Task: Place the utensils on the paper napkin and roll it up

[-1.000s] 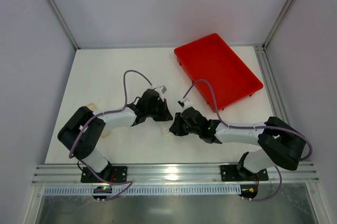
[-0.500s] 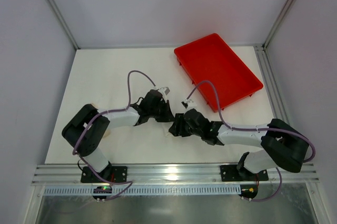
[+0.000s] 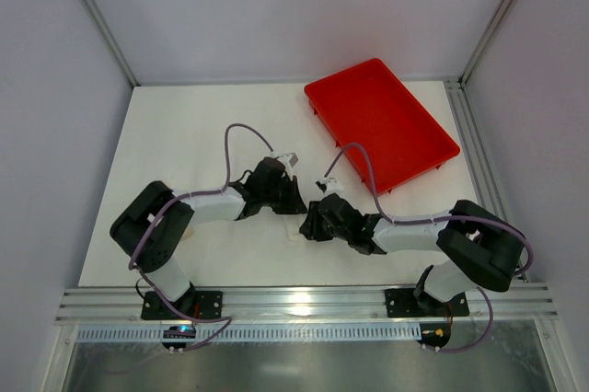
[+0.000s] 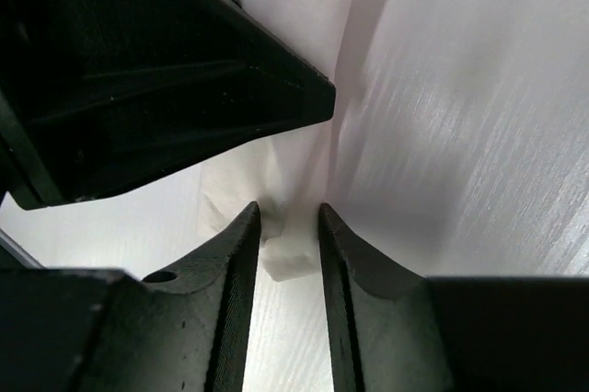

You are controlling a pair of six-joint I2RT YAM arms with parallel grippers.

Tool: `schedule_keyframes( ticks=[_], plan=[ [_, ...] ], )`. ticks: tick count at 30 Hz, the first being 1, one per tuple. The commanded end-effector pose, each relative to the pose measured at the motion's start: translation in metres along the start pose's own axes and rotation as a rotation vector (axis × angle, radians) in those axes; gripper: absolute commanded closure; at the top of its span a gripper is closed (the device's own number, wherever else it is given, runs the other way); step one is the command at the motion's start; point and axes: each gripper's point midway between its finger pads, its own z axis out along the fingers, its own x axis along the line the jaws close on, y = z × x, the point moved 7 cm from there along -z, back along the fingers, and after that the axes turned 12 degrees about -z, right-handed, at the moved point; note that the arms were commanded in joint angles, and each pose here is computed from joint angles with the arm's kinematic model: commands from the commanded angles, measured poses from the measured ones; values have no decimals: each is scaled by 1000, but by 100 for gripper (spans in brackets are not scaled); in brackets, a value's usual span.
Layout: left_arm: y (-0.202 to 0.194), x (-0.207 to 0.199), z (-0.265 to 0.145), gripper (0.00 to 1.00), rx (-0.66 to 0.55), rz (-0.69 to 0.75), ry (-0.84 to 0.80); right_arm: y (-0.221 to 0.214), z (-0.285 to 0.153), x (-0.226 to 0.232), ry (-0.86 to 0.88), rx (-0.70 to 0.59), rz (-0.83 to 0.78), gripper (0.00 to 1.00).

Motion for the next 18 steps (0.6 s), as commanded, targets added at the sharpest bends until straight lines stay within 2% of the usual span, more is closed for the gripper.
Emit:
schedule_keyframes(
  ticks=[1,7,12,13,16,18],
  plan=[
    [10,-21,3,94,-13,38,-93,3,1,5,42,-50,-5,69],
    [7,-23,5,92,1,34,-129,-4,2,2,54,-43,-9,81],
    [4,-23,2,85,1,32,-141,-8,4,1,59,-30,-8,85],
    [5,-23,1,80,-7,29,-136,-8,5,2,61,-29,-8,85],
    [8,-27,-9,75,-40,26,-130,-8,5,3,68,-28,-3,85],
    [18,-35,-21,68,-102,33,-124,-8,7,3,68,-28,4,86]
  ],
)
